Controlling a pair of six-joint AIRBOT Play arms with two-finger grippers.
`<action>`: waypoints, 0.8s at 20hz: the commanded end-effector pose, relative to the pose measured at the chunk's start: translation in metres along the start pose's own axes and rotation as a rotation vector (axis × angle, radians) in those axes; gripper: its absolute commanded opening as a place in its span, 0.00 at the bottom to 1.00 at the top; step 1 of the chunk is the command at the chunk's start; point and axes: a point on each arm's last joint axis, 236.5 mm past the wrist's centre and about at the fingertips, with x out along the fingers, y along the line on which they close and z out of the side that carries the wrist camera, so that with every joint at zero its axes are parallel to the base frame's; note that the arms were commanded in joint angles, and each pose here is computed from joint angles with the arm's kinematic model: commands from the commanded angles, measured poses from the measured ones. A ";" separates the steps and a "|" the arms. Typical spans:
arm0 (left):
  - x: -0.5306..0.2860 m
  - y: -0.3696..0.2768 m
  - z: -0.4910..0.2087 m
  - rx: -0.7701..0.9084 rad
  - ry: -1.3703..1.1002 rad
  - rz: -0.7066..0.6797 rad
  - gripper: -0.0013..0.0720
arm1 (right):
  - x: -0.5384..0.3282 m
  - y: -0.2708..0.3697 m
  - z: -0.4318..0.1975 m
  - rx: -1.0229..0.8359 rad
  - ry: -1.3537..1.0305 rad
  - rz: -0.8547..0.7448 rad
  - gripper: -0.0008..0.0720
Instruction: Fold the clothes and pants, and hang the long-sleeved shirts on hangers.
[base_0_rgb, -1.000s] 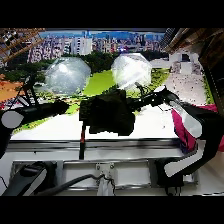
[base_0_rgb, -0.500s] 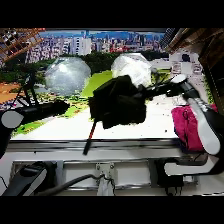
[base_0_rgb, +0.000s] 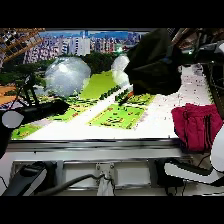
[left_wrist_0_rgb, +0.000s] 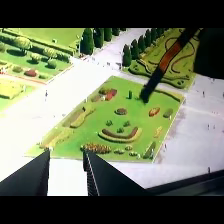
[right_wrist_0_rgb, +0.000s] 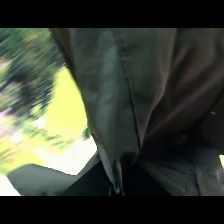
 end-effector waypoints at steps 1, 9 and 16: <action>0.000 0.000 0.002 0.001 -0.009 0.000 0.32 | -0.014 -0.025 0.028 0.038 -0.092 -0.120 0.03; 0.000 -0.003 0.012 0.049 -0.053 -0.009 0.32 | -0.077 -0.137 0.103 0.419 -0.496 -0.256 0.03; -0.004 -0.009 0.044 0.099 -0.190 -0.027 0.32 | -0.117 -0.199 0.044 0.736 -0.403 -0.353 0.03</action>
